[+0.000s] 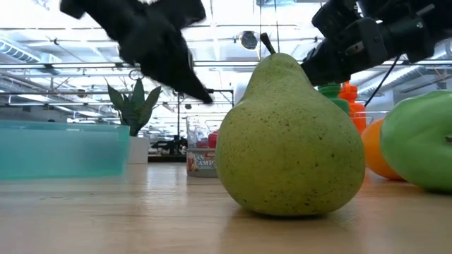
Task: Pick & Place Food Item
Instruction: Put the green tuna can into the blue bin
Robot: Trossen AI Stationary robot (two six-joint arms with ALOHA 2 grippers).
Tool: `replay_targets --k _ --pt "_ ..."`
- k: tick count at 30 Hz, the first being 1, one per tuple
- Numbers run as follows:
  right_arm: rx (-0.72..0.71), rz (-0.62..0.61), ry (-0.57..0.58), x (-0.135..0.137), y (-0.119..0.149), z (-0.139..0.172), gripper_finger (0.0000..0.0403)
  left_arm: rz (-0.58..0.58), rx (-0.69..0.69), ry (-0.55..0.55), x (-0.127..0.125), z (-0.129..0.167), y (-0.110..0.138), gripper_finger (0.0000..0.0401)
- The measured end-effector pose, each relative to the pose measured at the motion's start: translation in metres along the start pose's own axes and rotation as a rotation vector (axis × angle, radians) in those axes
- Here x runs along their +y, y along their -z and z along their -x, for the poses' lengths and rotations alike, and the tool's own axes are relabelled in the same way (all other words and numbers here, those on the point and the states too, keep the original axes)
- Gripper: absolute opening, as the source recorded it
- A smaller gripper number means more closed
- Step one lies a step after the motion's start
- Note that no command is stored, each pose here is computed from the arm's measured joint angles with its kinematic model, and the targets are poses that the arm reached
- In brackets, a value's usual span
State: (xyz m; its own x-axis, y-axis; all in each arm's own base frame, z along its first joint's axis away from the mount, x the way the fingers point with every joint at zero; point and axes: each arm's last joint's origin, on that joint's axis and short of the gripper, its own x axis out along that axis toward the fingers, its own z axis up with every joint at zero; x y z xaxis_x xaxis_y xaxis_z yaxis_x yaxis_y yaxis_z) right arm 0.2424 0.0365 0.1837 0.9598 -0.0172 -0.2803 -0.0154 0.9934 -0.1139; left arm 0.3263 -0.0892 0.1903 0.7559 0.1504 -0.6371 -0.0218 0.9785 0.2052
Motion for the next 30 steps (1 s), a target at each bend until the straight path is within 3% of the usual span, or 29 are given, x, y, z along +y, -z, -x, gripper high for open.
replay_targets --k 5,9,14,20,24,30 --pt "0.058 0.028 -0.001 0.0 -0.019 -0.014 0.0004 0.046 -0.191 0.025 0.01 0.049 0.004 0.0051" --pt "0.094 0.073 -0.011 0.002 -0.038 -0.03 0.0004 0.103 -0.373 0.071 0.023 0.087 0.033 0.0051" --pt "0.291 0.112 -0.049 0.005 -0.054 -0.056 0.0004 0.204 -0.528 0.098 0.038 0.123 0.072 0.0051" --pt "0.468 0.184 -0.1 0.008 -0.067 -0.091 0.0004 0.213 -0.578 0.108 0.044 0.139 0.102 0.0051" --pt "0.589 0.144 -0.079 0.002 -0.074 -0.115 0.0004 0.217 -0.578 0.122 0.045 0.143 0.109 0.0051" --pt "0.674 0.228 -0.114 0.007 -0.067 -0.144 0.004 0.229 -0.577 0.13 0.045 0.145 0.109 0.0051"
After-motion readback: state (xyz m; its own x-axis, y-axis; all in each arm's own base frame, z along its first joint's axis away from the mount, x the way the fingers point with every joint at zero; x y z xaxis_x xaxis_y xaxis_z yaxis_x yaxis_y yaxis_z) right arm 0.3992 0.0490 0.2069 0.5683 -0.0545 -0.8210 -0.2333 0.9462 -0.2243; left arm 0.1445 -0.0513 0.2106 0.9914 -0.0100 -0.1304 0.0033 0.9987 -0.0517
